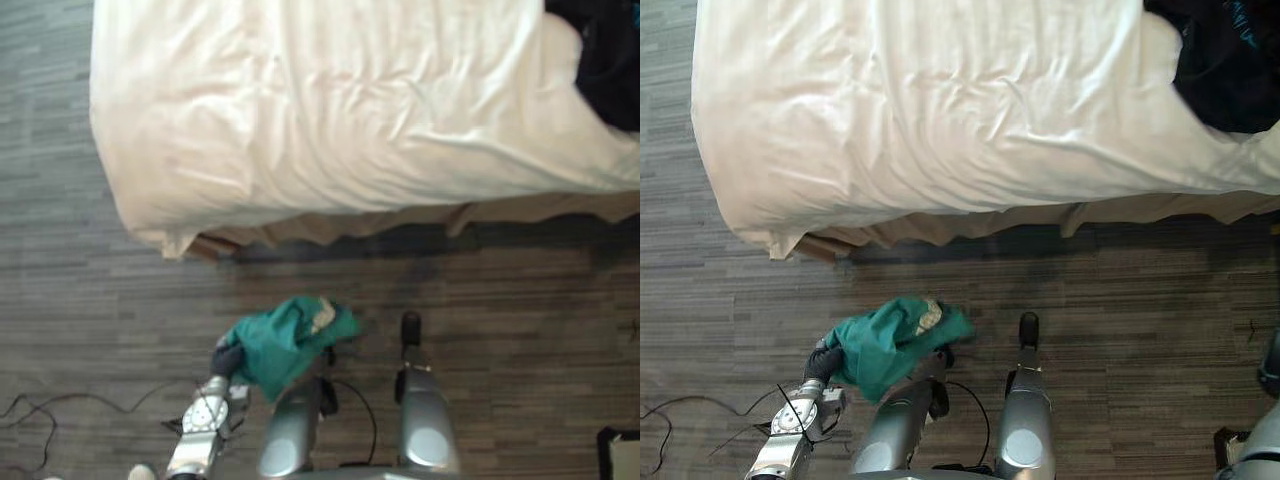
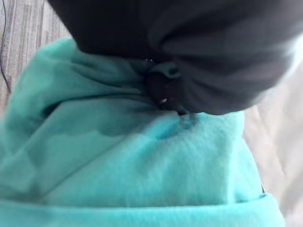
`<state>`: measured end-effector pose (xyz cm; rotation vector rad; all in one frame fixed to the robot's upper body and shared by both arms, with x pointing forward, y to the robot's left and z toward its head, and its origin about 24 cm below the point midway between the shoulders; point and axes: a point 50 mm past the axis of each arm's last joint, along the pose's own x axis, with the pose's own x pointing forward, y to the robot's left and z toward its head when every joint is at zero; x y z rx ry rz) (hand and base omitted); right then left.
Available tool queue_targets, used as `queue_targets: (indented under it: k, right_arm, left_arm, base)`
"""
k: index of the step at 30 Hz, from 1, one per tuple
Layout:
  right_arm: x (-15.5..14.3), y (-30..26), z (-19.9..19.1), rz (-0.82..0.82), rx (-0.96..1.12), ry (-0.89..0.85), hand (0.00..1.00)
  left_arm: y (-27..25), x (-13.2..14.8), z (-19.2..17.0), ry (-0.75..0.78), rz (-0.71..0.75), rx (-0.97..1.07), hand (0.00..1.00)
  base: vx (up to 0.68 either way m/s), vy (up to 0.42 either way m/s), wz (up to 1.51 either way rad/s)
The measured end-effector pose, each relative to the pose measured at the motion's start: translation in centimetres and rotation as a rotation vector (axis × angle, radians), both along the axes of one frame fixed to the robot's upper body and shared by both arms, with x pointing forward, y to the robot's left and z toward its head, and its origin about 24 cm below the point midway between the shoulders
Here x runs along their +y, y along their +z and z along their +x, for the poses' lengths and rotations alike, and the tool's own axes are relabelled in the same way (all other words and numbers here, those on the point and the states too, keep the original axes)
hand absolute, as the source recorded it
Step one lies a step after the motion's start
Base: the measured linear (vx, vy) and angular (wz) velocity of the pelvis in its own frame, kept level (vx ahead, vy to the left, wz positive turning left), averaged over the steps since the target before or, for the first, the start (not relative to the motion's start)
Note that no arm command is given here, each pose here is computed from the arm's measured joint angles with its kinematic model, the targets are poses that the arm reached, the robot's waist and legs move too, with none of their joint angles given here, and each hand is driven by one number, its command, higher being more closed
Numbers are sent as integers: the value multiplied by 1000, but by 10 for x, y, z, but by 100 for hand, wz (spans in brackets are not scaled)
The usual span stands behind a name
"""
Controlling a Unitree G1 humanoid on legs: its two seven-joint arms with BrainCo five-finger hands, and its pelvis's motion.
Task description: Tidy the bed and pick cloth on bed and put in laundry
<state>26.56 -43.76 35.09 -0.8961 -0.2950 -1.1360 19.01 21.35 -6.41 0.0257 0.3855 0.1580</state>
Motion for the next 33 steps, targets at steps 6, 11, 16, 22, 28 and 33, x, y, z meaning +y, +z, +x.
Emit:
queue_targets:
  k: [6, 11, 16, 22, 28, 33]
  right_arm:
    - [10, 12, 6, -74, 34, 7, 0]
    - [17, 26, 8, -94, 1, 21, 0]
    - [23, 39, 9, -112, -32, 45, 0]
    - [30, 41, 14, -121, -30, 85, 0]
    - [46, 68, 12, -205, -15, 134, 100]
    - [48, 88, 2, -246, -16, 140, 100]
  left_arm:
    - [1, -2, 1, -8, -2, -5, 100]
    - [6, -8, 5, -45, 0, -34, 100]
    - [10, -16, 7, -82, -13, -53, 100]
    - [15, -21, 11, -103, -31, -83, 100]
    - [34, -28, 20, -125, -76, -192, 100]
    - [37, -37, 23, -117, -126, -219, 100]
  base:
    - [30, -36, 0]
    - [60, -14, 10]
    - [7, 7, 10]
    - [-23, 10, -5]
    - [32, 43, 12]
    - [10, -8, 18]
